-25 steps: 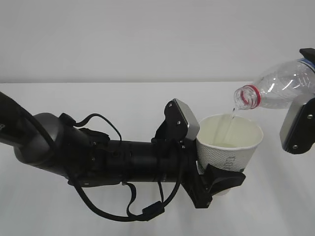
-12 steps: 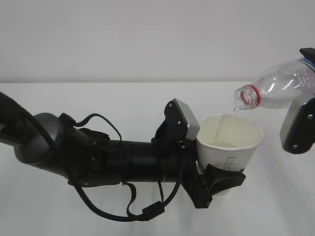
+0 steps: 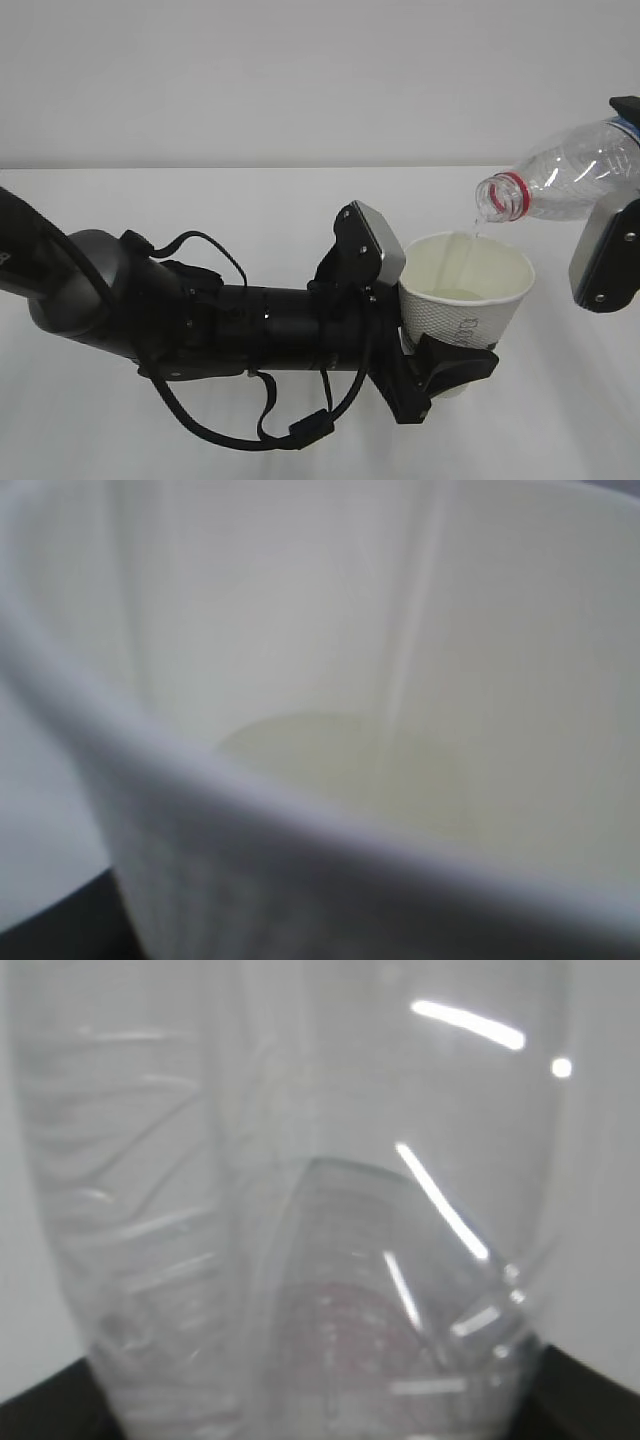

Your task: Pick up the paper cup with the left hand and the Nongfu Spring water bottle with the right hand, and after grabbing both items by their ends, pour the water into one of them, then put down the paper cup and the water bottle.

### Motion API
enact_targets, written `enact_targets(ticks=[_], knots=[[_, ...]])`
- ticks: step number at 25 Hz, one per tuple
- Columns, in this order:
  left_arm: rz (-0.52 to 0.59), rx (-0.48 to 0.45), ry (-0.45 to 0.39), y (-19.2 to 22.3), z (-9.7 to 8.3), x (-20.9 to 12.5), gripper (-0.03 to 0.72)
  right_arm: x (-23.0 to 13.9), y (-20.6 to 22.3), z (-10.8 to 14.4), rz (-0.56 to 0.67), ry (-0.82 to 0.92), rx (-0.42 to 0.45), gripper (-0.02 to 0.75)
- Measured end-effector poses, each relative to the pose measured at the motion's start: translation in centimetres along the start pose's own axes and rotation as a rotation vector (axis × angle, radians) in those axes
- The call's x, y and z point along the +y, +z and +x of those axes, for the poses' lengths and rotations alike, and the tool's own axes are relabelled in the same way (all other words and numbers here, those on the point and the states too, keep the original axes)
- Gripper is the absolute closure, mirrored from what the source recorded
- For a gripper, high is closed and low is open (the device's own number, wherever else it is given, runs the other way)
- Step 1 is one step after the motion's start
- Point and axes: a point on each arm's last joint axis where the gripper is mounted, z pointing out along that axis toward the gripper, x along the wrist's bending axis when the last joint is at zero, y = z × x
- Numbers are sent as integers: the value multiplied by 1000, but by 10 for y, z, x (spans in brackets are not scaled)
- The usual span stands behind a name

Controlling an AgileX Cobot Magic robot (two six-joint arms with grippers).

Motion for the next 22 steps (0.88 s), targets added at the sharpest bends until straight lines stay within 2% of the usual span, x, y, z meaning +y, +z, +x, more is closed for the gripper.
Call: enact_targets(ticks=[22], knots=[[-6,-3,0,0,0,1,196,0,0,0,0,-2,-4,244]])
